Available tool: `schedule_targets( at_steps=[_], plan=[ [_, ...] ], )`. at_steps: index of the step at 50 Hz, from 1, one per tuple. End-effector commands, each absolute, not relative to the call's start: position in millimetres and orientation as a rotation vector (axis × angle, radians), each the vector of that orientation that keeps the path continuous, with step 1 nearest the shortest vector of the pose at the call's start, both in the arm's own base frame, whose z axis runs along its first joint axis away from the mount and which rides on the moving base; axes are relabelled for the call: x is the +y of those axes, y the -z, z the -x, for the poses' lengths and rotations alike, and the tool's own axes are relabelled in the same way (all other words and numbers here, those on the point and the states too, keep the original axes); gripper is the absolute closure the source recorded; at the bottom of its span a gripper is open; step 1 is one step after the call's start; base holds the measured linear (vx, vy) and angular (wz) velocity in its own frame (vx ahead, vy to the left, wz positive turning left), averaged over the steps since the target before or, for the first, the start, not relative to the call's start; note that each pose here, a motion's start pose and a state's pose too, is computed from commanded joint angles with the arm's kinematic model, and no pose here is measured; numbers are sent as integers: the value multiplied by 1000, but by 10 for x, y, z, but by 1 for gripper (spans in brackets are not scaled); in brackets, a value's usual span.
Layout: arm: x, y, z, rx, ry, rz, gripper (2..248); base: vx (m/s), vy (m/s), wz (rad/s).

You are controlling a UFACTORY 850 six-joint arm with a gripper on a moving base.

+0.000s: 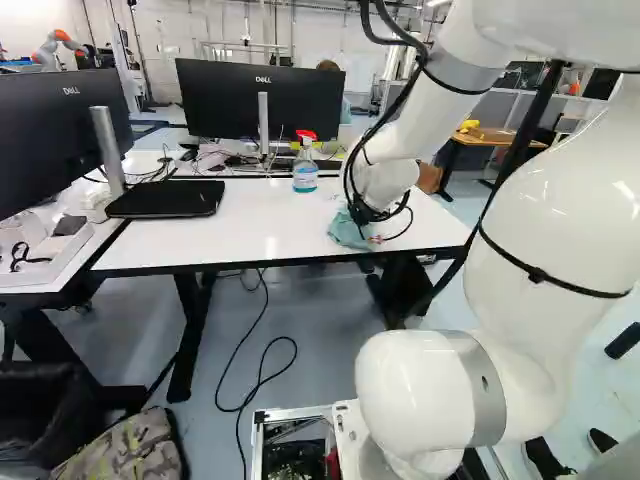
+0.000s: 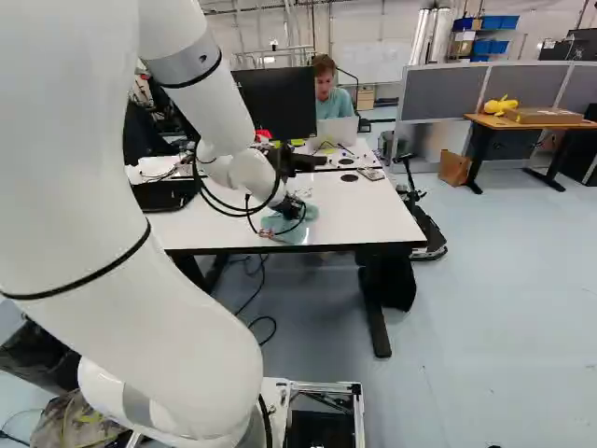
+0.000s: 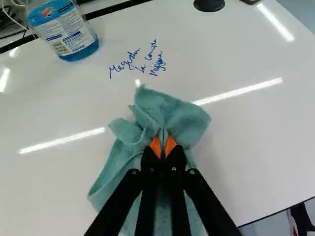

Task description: Clean the table with the green towel

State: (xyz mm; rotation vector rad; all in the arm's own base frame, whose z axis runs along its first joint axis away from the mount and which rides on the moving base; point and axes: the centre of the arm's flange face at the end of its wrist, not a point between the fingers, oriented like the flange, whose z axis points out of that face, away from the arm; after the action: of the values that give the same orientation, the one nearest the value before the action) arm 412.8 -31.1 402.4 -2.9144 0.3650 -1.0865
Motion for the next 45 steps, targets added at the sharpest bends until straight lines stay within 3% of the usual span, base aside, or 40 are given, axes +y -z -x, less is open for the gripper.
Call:
schedule_targets(
  at_steps=[45],
  plan=[
    [-107, -4022, -4849, 286, 1100, 2897, 219, 0, 0, 0]
  ],
)
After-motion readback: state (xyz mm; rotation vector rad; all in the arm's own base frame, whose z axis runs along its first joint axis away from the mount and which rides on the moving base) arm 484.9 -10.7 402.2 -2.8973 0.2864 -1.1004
